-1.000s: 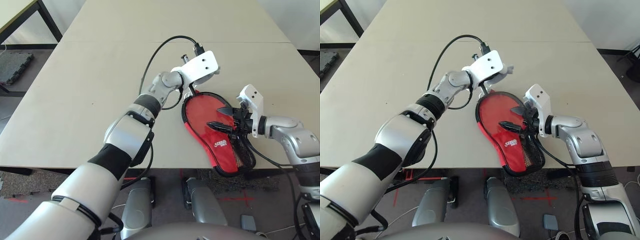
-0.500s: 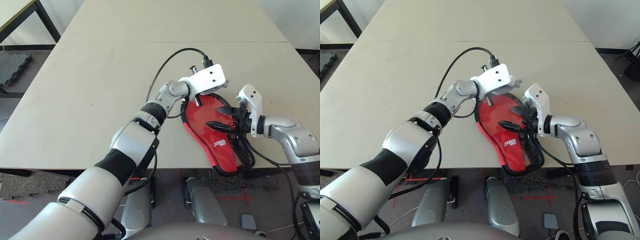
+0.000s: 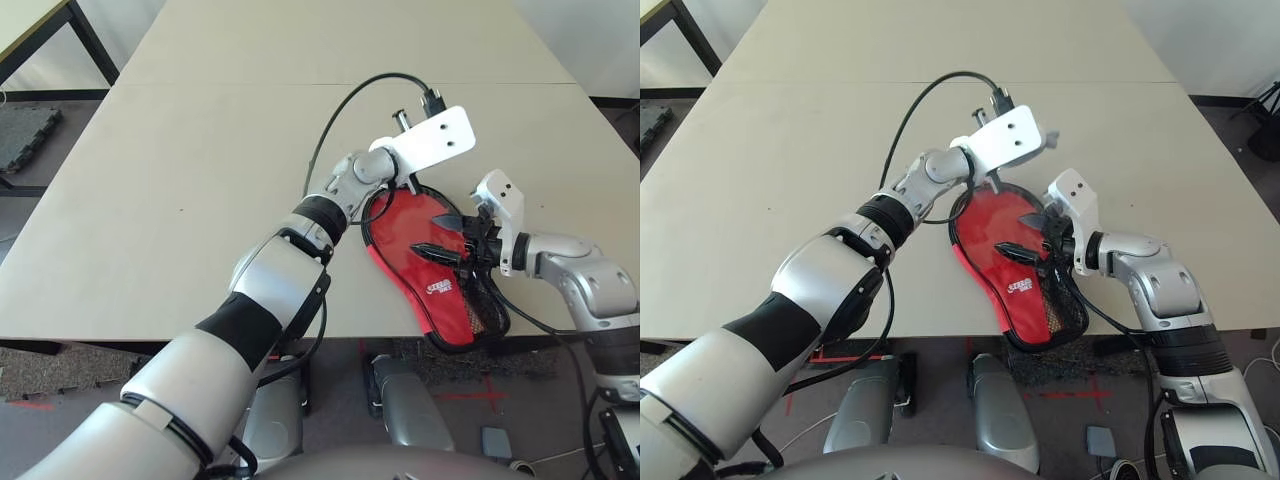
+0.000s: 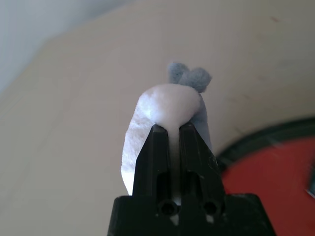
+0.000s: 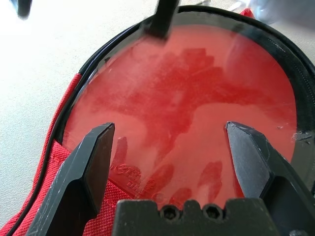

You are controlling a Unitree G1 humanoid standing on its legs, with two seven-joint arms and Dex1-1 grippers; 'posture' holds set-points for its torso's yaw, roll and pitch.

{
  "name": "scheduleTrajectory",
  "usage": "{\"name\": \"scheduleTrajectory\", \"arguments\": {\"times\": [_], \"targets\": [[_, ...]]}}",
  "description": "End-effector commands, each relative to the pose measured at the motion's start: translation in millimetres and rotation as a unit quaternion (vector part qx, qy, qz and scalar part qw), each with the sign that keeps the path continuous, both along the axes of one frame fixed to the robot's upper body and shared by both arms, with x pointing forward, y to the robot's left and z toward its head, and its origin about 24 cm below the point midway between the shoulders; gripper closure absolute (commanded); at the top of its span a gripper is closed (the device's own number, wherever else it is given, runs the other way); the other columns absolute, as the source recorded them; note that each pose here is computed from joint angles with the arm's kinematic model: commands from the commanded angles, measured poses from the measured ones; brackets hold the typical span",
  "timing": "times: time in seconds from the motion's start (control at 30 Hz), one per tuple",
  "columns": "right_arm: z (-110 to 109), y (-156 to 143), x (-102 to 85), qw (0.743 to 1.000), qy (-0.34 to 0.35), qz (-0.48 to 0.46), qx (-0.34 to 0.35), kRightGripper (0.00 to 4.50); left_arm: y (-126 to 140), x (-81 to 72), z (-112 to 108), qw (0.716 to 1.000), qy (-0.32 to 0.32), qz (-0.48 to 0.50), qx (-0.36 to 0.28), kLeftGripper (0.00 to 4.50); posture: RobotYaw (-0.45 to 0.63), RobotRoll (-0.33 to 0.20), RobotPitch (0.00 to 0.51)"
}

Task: Store the ping-pong paddle in its case and zip it.

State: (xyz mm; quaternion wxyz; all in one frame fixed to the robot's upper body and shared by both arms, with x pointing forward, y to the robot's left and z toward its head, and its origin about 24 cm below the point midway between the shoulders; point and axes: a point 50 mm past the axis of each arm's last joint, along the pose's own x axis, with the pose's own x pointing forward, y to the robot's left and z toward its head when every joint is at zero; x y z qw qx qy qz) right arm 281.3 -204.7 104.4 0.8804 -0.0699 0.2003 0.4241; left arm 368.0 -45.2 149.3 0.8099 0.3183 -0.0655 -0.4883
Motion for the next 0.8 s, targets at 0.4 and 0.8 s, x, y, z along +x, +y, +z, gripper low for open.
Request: {"name": "scheduleTrajectory", "arguments": {"times": [0.4,0.8], "targets": [[-31.0,1.6,-8.1,0.996,0.087,0.000,-0.011,0.00,-2.9,-12.2,-26.0,0.995,0.058,-0.055,0.057,1.91,-0.08,0.000,0.200],[-29.6,3.0,-2.8,0.996,0.084,0.007,-0.011,0.00,44.2,6.9,-12.3,0.993,0.077,-0.061,0.064,0.02,-0.03,0.000,0.187]]}}
